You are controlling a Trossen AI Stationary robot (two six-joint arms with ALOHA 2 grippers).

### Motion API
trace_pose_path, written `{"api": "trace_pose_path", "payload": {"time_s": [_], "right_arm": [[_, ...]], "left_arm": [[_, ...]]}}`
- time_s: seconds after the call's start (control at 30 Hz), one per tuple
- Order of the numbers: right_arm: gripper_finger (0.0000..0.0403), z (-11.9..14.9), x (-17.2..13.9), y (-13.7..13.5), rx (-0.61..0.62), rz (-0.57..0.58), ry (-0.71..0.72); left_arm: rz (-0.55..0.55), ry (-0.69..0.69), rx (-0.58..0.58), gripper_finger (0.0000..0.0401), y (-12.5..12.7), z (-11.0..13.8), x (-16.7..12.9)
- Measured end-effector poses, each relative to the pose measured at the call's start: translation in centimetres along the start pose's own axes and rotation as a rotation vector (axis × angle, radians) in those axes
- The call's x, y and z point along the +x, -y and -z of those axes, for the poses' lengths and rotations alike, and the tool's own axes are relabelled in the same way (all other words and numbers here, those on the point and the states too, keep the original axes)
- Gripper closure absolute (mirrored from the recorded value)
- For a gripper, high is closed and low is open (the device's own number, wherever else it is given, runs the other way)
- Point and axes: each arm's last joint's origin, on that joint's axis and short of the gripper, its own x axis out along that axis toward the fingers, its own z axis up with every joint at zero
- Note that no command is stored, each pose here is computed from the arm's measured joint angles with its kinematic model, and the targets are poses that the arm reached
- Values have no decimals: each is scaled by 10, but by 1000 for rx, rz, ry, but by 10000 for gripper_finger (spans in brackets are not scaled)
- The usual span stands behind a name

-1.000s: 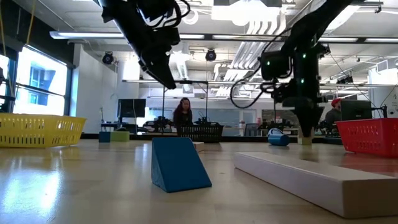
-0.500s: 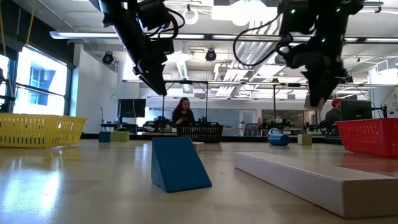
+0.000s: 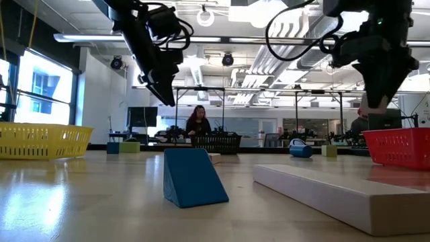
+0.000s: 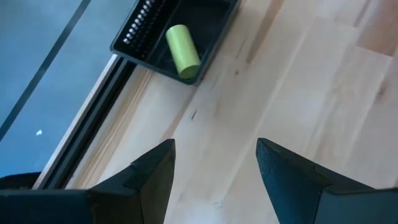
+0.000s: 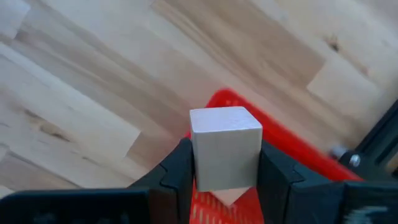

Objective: Sort & place blocks by color
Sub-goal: Put the light brown block into the red bin, then put the light green block into the black bin

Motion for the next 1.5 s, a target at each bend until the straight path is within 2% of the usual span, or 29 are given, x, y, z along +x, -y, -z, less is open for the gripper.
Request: {"api": "trace_pose_path", "payload": {"time_s": [0.2, 0.7, 0.97, 1.27, 1.5], "right_arm": [[297, 13, 7, -9, 48, 59, -52], [290, 22, 39, -32, 45, 199, -225], [223, 22, 43, -33, 33, 226, -218], [214, 23, 42, -30, 30, 244, -243], [213, 23, 41, -30, 30, 244, -246]], "left_arm": [[-20, -7, -29, 190, -11, 1, 2], [-66, -25, -25, 190, -32, 4, 6], [-136, -47, -100, 190, -56, 9, 9], [-206, -72, -252, 190, -91, 19, 11], [-214, -87, -307, 190, -109, 26, 11]]}}
